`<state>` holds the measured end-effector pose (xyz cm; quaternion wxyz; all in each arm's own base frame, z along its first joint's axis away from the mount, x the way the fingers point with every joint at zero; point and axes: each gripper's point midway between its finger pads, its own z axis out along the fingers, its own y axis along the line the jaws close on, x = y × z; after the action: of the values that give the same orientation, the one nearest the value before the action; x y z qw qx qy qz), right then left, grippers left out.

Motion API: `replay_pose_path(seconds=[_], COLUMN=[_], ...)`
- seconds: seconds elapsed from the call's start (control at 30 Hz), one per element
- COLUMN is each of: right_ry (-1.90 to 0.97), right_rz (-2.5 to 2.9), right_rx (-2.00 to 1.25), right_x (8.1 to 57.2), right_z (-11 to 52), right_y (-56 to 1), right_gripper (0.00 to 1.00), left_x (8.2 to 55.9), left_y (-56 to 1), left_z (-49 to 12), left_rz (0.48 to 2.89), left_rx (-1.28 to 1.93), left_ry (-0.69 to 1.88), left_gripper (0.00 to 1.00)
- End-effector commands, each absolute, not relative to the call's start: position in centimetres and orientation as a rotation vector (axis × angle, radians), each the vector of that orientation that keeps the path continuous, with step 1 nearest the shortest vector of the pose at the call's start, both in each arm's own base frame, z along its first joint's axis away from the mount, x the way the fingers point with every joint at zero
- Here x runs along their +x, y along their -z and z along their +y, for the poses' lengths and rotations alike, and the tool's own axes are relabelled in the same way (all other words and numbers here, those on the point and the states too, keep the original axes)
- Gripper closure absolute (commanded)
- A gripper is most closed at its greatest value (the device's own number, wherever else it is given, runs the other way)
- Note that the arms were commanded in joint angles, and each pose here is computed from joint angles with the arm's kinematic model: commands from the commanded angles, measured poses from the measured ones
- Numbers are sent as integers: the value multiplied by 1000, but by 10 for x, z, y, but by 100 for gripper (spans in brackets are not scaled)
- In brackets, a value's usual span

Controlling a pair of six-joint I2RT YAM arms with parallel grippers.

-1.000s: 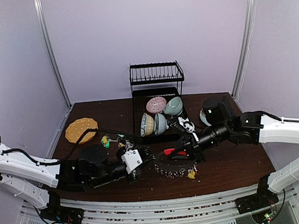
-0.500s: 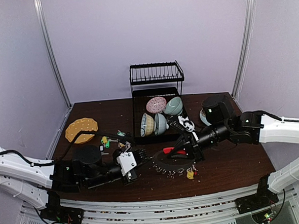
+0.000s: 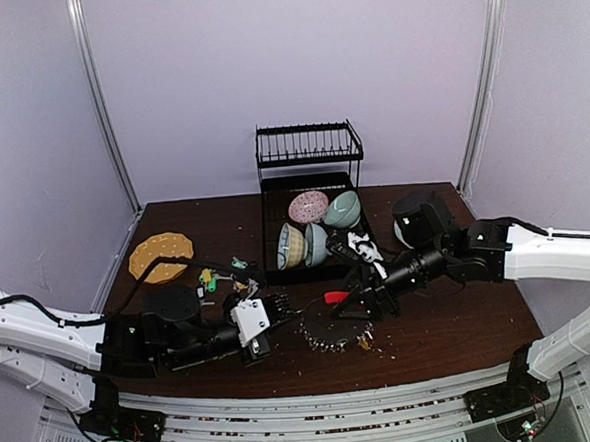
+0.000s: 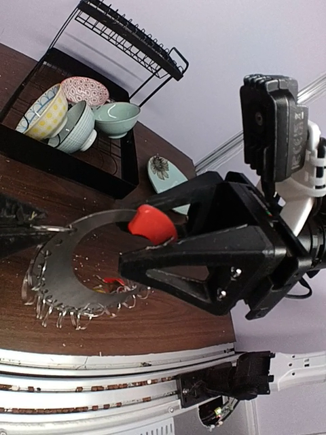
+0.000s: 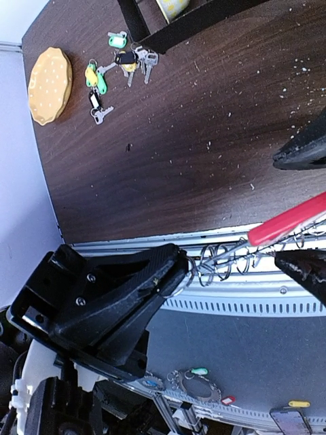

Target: Put the keys on the keyring

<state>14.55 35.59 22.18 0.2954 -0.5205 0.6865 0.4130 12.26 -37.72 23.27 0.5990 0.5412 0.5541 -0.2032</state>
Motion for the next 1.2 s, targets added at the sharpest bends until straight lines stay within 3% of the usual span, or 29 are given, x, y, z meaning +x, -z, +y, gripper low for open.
replay_pose_path(seconds=[0.0, 0.17, 0.33, 0.4, 0.53, 0.7, 1.07, 1.17], right_ry=[-1049, -1073, -1120, -1136, -1147, -1157, -1124, -1116], right_rz=[1738, 1551, 1328, 1290, 1319, 1325, 1404, 1400], right_rx=[-1291, -1239, -1273, -1285, -1333, -1356, -1418, -1409], right_x=[158, 153, 124, 116, 113, 113, 119, 120], right_z=[358, 361, 368, 370, 376, 381, 389, 389], right_y=[-260, -301, -331, -325, -303, -297, -271, -273], right_gripper=[59, 58, 71, 78, 82, 76, 78, 88], left_x=[128, 129, 126, 123, 120, 117, 116, 114], left_y=[-257, -261, -258, -260, -267, -270, -277, -275], left_z=[-385, -388, -397, -396, -395, -397, -397, -399], left_rz=[1302, 1357, 1453, 1457, 1432, 1415, 1389, 1382], left_rx=[1194, 1162, 1179, 1167, 1146, 1169, 1172, 1187], left_ry=[494, 537, 589, 626, 661, 672, 670, 675], left_gripper=[100, 100, 100, 100, 100, 100, 100, 100])
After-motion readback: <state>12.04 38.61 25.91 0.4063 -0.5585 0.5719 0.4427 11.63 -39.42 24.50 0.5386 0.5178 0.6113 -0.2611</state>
